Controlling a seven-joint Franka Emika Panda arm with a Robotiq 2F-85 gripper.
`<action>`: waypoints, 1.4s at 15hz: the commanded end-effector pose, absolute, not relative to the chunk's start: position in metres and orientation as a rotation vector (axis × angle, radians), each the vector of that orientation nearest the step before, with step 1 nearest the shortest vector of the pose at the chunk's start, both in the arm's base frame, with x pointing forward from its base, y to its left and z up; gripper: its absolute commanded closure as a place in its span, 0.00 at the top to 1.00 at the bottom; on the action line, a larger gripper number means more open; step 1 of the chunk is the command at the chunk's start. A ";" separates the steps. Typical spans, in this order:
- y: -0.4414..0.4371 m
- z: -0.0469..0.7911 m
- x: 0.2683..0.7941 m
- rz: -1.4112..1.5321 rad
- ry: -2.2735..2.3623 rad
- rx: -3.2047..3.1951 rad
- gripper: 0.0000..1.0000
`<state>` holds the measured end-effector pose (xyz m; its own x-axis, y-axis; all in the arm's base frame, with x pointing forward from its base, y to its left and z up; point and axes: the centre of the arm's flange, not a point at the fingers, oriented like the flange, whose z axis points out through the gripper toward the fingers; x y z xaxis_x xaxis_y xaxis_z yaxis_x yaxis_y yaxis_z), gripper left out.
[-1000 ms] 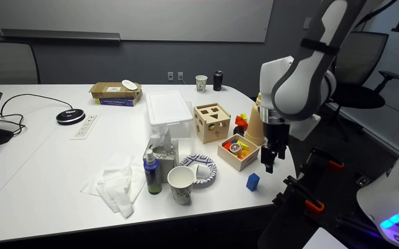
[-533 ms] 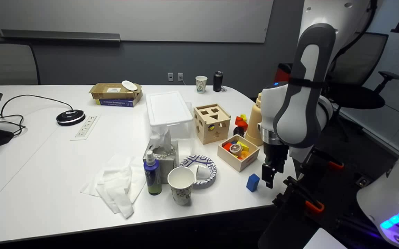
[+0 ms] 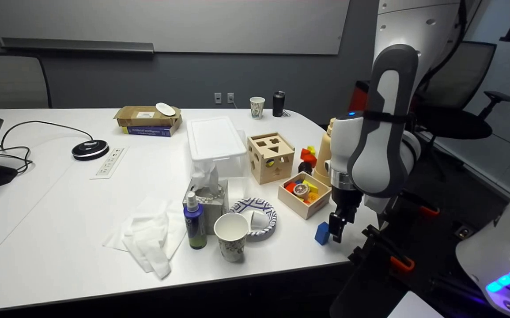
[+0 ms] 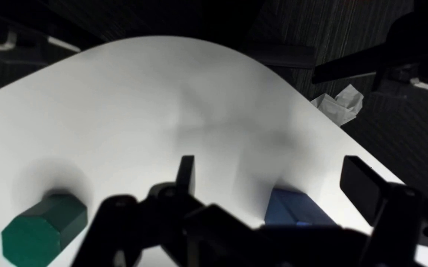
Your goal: Put the square shaped block into the shape sorter through the square shaped opening
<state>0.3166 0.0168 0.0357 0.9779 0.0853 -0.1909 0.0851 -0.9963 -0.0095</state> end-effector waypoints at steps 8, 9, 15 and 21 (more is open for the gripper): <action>0.047 0.024 0.348 0.170 -0.198 -3.099 1.00; 0.048 0.024 0.348 0.172 -0.211 -3.098 0.75; 0.052 0.022 0.347 0.126 -0.225 -3.098 0.34; 0.060 0.036 0.346 0.112 -0.270 -3.105 0.09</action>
<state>0.3495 0.0548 0.0233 0.9826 0.1656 -0.0840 0.1633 -0.9860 -0.0341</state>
